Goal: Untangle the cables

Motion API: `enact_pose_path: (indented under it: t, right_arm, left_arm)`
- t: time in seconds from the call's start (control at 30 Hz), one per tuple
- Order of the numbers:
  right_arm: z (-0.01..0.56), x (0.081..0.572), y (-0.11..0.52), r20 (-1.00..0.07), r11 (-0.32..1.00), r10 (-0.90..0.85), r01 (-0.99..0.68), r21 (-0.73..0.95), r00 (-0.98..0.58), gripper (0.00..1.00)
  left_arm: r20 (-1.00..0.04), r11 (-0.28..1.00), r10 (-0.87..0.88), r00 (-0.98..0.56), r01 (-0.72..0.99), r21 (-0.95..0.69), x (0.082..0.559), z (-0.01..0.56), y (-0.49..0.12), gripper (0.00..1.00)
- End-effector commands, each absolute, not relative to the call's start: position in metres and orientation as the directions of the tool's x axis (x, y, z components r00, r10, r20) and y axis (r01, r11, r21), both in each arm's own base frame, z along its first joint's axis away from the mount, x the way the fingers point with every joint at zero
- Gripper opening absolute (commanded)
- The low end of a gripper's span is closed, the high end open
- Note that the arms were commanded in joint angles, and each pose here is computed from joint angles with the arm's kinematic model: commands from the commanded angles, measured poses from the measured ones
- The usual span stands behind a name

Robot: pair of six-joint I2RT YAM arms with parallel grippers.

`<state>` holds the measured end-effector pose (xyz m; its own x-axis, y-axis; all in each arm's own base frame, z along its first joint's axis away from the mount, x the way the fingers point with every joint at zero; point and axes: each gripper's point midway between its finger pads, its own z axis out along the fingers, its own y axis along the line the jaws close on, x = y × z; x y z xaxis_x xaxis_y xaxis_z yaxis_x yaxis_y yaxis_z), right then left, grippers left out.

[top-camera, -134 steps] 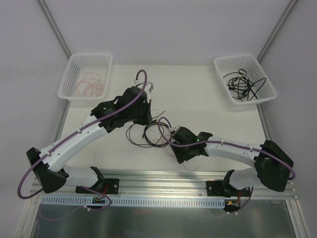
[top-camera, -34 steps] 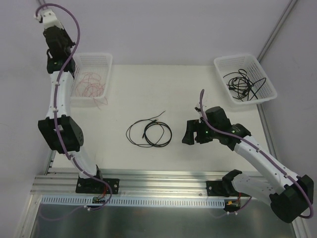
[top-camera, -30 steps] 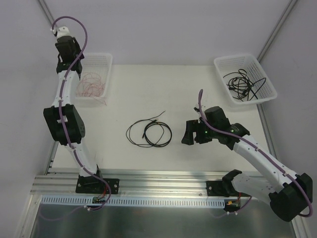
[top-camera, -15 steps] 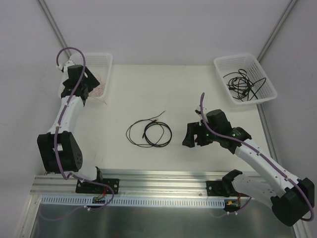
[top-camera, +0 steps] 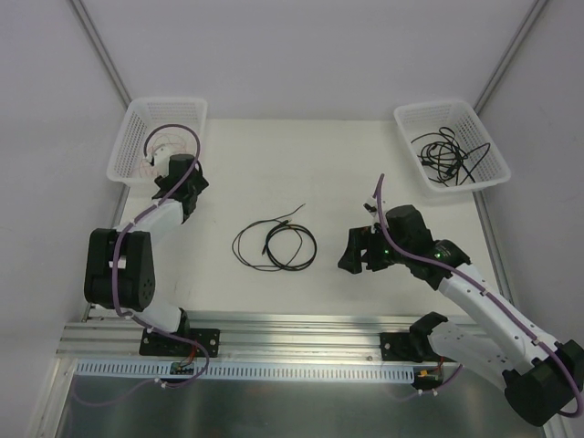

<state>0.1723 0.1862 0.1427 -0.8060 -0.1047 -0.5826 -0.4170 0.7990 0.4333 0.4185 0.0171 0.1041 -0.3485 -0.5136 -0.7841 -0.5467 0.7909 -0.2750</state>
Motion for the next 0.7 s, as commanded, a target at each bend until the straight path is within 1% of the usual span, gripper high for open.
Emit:
enact_pose_path:
  t: [0.0,0.03,0.23,0.4,0.57,0.67]
  right_arm:
    - [0.147,0.174,0.186,-0.603,0.798,-0.1,-0.426,0.426,-0.792,0.82]
    - [0.146,0.174,0.186,-0.6,0.8,-0.1,-0.423,0.426,-0.794,0.82]
    - [0.145,0.174,0.183,-0.6,0.807,-0.105,-0.42,0.415,-0.793,0.82]
    - [0.144,0.174,0.182,-0.599,0.811,-0.107,-0.418,0.409,-0.794,0.82]
    - [0.145,0.173,0.181,-0.604,0.81,-0.107,-0.421,0.408,-0.79,0.81]
    - [0.145,0.173,0.181,-0.603,0.812,-0.106,-0.419,0.407,-0.79,0.82]
  left_arm:
    - [-0.818,0.723,-0.549,-0.169,-0.588,-0.364,0.443,0.12,0.028,0.56]
    - [-0.817,0.718,-0.552,-0.164,-0.592,-0.366,0.445,0.118,0.028,0.52]
    - [-0.816,0.703,-0.553,-0.169,-0.62,-0.347,0.454,0.102,0.024,0.46]
    - [-0.802,0.67,-0.578,-0.149,-0.648,-0.362,0.45,0.093,0.027,0.37]
    - [-0.797,0.67,-0.582,-0.164,-0.652,-0.355,0.452,0.088,0.025,0.3]
    - [-0.797,0.671,-0.581,-0.166,-0.651,-0.354,0.454,0.089,0.025,0.21]
